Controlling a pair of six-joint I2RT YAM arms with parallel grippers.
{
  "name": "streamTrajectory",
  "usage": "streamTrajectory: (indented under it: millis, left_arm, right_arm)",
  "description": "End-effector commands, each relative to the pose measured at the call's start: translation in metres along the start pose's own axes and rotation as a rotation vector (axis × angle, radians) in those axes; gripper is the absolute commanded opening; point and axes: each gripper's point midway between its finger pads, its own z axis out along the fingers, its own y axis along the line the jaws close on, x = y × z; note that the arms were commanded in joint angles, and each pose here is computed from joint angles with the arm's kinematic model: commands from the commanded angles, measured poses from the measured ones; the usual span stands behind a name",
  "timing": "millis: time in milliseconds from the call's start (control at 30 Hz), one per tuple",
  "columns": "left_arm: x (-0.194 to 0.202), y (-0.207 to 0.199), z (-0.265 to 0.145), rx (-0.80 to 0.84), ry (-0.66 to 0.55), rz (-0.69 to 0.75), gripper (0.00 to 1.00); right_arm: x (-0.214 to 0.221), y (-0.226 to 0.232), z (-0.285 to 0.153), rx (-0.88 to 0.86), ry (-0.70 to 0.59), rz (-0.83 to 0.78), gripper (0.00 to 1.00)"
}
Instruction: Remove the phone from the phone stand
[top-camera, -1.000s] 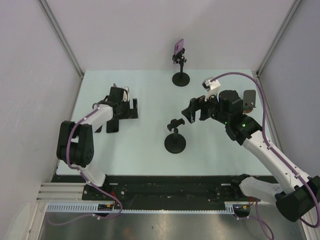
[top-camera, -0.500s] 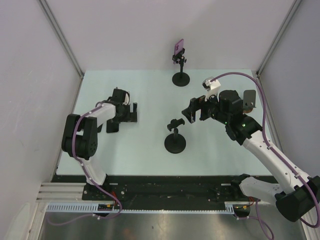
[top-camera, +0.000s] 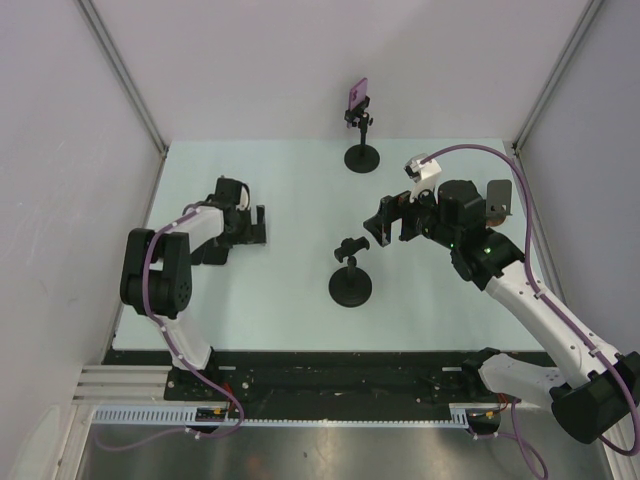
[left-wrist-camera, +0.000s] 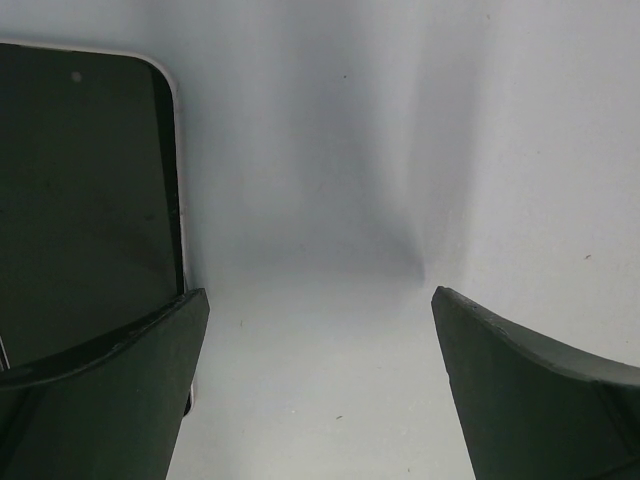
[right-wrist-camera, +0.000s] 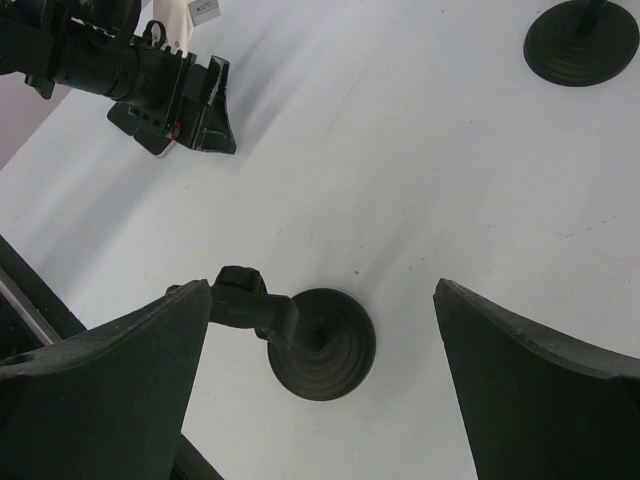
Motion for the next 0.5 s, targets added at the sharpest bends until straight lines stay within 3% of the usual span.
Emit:
streamTrajectory:
  millis: [0,267,467]
  left_arm:
    - [-0.006,0.012,-0.011,-0.031,-0.030,-0.006,1.00]
    - [-0.015,0.008,-0.024,-0.001,-0.066,-0.014,1.00]
    - [-0.036,-0.022,-0.067,0.094,-0.183,0.005,1.00]
  right_arm:
    - [-0.005,0.000,-0.004,-0.001,-0.019,-0.016,1.00]
    - [-0.006,0.009,-0.006,-0.055,-0.019,-0.042,0.99]
    - [-0.004,0.032,-0.009,-0.123,-0.020,-0.103,0.99]
